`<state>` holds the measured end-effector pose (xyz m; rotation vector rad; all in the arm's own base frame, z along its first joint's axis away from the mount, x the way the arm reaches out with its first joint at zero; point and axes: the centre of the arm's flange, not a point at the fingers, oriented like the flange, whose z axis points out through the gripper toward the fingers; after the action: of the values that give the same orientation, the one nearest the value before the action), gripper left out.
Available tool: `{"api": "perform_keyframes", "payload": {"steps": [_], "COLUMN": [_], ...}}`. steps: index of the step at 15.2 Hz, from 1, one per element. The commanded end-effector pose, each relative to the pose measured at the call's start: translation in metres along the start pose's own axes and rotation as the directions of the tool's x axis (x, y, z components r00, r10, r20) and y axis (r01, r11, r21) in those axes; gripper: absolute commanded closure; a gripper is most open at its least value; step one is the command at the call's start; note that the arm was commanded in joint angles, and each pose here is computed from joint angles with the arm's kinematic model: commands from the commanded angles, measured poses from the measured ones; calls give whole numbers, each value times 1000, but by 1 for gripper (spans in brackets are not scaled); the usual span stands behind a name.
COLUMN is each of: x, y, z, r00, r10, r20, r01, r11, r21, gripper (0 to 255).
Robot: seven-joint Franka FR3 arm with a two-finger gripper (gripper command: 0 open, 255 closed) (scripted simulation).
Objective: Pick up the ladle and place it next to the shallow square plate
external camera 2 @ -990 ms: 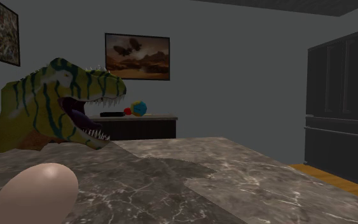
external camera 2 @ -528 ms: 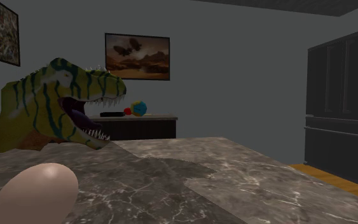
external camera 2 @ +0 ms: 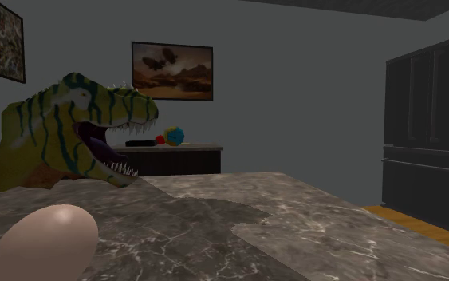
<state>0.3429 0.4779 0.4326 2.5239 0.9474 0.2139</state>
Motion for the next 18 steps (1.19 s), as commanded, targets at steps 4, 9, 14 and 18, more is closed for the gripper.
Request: {"api": "perform_keyframes", "payload": {"steps": [4, 9, 14, 18], "x": [0, 0, 0, 0], "y": [0, 0, 0, 0], "z": [0, -13, -50, -50], "r00": [1000, 1000, 1000, 1000], "r10": [0, 0, 0, 0], "r20": [0, 0, 0, 0], "r01": [0, 0, 0, 0], "r11": [1000, 1000, 1000, 1000], "r21": [0, 0, 0, 0], "gripper": [0, 0, 0, 0]}}
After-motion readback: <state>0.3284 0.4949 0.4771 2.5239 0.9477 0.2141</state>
